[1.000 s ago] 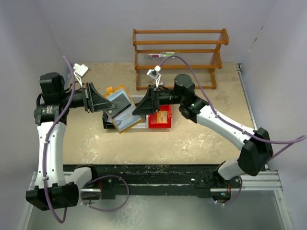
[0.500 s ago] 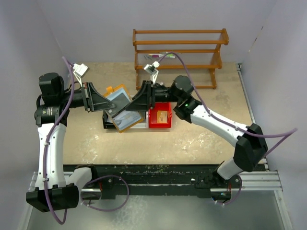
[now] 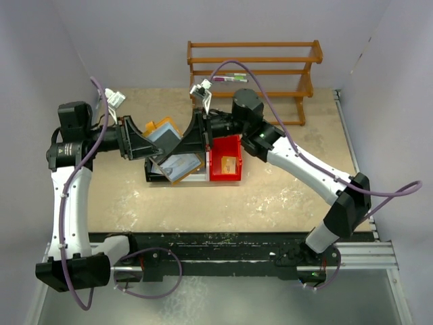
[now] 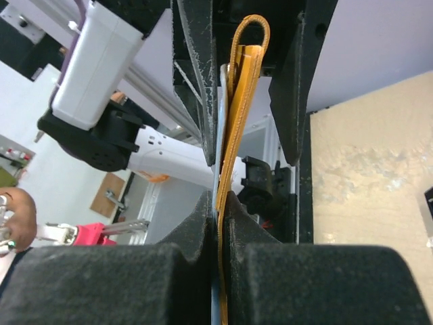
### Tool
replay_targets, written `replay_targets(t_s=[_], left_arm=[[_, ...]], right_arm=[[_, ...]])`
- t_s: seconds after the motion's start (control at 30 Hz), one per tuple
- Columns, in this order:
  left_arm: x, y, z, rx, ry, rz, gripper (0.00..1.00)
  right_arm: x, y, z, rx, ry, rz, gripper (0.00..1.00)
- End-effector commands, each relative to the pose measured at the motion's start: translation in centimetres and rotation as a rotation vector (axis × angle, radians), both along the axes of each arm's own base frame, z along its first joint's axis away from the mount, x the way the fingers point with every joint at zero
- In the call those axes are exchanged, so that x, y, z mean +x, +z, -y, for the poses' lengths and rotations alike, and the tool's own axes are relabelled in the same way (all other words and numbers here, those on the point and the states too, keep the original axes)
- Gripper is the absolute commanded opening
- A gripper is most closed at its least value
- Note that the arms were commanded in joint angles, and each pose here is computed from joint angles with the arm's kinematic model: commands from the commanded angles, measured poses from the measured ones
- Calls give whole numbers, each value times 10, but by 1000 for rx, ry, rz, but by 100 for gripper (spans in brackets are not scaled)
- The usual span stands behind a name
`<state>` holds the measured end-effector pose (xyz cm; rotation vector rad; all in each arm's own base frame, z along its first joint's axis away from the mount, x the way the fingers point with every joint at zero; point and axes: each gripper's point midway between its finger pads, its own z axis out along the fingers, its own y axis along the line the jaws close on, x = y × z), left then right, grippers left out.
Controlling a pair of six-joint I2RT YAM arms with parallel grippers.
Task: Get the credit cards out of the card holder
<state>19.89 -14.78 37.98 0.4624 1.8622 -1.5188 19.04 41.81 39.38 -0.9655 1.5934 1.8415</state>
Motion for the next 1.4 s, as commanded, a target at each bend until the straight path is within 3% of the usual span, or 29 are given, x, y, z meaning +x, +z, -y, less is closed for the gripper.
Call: replay_targets(t_s=[0.0, 0.3, 0.7, 0.77, 0.83, 0.9, 1.03, 1.17, 1.37], left_arm=[[5, -11, -4, 85, -6, 108, 54], [-1, -26, -7, 144, -26, 149, 46], [-1, -53, -8, 192, -32, 111, 13], [0, -51, -8, 180, -23, 90, 8], [1, -49, -7, 158, -17, 61, 4], [3, -46, -5, 127, -6, 10, 1], [10, -35, -3, 74, 14, -46, 0], [18, -17, -4, 44, 64, -56, 0], [30, 2, -6, 24, 161, -40, 0]], right_arm=[[-3, -18, 0, -104, 51, 94, 0], [-3, -39, -11, -192, 71, 117, 0], [7, -34, -19, -219, 54, 113, 1], [11, -37, -19, -232, 36, 103, 13], [28, -36, -13, -249, -48, 86, 33], [46, -27, 0, -230, -144, 62, 46], [79, 3, 42, -109, -429, 12, 59], [74, 30, 78, 4, -608, 29, 61], [23, 39, 63, 156, -411, -37, 54]])
